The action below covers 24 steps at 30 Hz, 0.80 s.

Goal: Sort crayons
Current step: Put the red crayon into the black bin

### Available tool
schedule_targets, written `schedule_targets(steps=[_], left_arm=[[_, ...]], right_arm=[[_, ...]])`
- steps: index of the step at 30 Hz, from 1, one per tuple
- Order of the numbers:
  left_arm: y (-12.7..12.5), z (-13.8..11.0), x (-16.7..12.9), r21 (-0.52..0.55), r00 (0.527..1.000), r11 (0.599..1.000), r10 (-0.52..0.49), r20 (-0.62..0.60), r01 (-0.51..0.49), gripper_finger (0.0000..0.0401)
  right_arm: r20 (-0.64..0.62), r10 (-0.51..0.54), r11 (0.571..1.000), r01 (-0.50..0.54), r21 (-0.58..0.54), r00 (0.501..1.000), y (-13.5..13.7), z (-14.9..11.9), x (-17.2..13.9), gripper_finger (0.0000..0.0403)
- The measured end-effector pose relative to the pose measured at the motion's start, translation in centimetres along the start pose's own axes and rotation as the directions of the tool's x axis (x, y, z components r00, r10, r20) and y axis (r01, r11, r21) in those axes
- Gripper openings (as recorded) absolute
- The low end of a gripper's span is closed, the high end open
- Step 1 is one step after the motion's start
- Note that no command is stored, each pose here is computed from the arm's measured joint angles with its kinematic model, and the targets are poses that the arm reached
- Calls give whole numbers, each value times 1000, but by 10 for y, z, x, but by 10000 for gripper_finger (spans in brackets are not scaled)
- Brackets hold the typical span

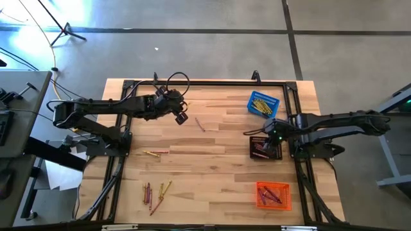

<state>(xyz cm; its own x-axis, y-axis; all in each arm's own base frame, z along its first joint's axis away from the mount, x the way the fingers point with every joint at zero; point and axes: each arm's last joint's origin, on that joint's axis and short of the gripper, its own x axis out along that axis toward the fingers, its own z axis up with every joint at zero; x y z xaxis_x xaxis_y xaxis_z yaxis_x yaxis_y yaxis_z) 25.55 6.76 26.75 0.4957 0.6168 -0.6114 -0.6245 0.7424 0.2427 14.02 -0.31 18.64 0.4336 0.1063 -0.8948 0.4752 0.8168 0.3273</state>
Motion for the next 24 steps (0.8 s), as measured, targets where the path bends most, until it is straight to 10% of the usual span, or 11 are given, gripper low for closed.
schedule_targets(steps=[12, 24], left_arm=[[-16, -17, 8, 70, 937, 938, -331, -112, 340, 101], [-12, -45, 15, -25, 957, 992, -124, -263, 122, 101]], right_arm=[[305, 153, 951, -57, -303, 940, 26, 38, -24, 105], [517, -49, 986, 125, -114, 855, 13, 99, 27, 119]])
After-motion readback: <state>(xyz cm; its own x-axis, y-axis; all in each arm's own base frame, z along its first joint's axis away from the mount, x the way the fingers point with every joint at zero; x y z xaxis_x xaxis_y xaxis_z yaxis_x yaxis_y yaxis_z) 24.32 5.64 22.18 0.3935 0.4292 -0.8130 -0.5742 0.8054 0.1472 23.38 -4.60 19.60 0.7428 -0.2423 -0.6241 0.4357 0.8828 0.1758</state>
